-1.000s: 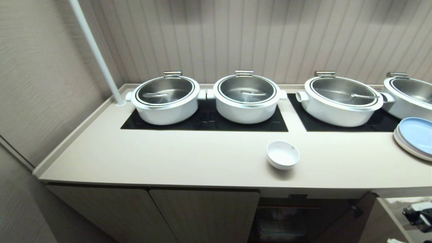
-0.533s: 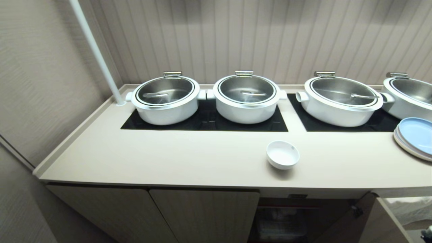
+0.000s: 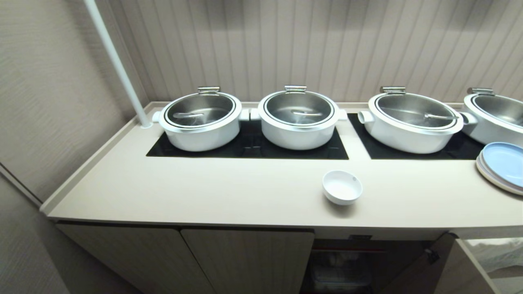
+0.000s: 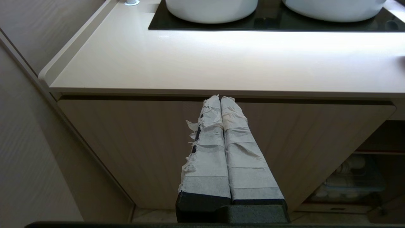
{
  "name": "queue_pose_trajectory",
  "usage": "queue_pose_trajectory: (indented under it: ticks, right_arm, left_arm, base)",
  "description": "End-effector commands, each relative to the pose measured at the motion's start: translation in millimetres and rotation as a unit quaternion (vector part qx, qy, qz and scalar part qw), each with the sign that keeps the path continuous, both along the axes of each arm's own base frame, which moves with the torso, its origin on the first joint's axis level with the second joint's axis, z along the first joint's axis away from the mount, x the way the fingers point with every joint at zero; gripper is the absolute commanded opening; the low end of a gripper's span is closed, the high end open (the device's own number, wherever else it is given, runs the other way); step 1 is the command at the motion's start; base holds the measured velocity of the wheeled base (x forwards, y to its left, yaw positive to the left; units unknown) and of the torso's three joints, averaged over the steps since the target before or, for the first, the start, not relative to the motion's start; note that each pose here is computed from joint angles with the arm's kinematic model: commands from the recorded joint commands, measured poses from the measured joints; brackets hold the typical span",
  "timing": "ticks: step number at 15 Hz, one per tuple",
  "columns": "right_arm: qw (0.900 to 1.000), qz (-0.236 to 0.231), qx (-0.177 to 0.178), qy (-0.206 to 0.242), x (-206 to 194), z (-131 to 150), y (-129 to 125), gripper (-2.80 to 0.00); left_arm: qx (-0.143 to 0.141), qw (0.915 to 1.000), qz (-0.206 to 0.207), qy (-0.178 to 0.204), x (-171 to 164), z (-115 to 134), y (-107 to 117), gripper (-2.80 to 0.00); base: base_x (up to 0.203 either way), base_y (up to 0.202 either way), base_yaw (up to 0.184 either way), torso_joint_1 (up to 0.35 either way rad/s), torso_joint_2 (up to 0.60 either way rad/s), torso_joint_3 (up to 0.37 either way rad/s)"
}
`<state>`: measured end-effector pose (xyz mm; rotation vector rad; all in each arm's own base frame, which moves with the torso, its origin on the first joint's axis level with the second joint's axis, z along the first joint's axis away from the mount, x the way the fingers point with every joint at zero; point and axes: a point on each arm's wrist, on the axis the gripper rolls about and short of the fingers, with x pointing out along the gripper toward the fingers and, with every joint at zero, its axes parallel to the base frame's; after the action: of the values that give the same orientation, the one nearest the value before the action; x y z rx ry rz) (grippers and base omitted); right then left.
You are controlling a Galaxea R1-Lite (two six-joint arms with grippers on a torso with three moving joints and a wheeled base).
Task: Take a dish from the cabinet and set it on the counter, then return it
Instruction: Pick up the bowl from the table
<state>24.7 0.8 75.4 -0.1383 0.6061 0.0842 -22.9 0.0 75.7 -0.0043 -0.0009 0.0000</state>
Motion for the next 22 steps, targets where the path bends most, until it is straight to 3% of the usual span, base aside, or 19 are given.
queue_pose_trajectory:
  ticks: [1, 5, 9, 12, 15, 22]
  right_arm:
    - [0.998, -0.002, 0.0, -0.063, -9.9, 2.5, 0.0, -2.8]
    - [0.987, -0.017, -0.003, -0.162, -25.2, 3.9, 0.3, -2.8]
    - [0.975, -0.003, -0.001, -0.222, -34.8, 3.0, 0.4, -2.8]
    - [0.957, 0.0, 0.001, -0.291, -46.0, 0.8, 0.5, -2.8]
    - [0.954, -0.008, 0.026, -0.299, -47.7, 0.2, 0.3, -2.8]
    - [0.954, -0.009, 0.028, -0.298, -47.5, -0.2, 0.4, -2.8]
  left_arm:
    - [0.0, 1.0, 0.0, 0.0, 0.0, 0.1, 0.0, -2.8]
    - [0.0, 1.0, 0.0, -0.001, -0.1, 0.3, 0.0, -2.8]
    - [0.0, 1.0, 0.0, 0.0, 0.1, -0.2, 0.0, -2.8]
    - [0.0, 1.0, 0.0, 0.0, 0.1, -0.2, 0.0, -2.8]
    - [0.0, 1.0, 0.0, 0.0, 0.0, 0.1, 0.0, -2.8]
    - [0.0, 1.0, 0.0, 0.0, 0.0, 0.1, 0.0, -2.8]
  base:
    - [0.0, 0.0, 0.0, 0.0, 0.0, 0.0]
    - [0.0, 0.0, 0.0, 0.0, 0.0, 0.0]
    - [0.0, 0.0, 0.0, 0.0, 0.0, 0.0]
    - [0.0, 0.0, 0.0, 0.0, 0.0, 0.0]
    - [0.0, 0.0, 0.0, 0.0, 0.0, 0.0]
    - [0.0, 0.0, 0.0, 0.0, 0.0, 0.0]
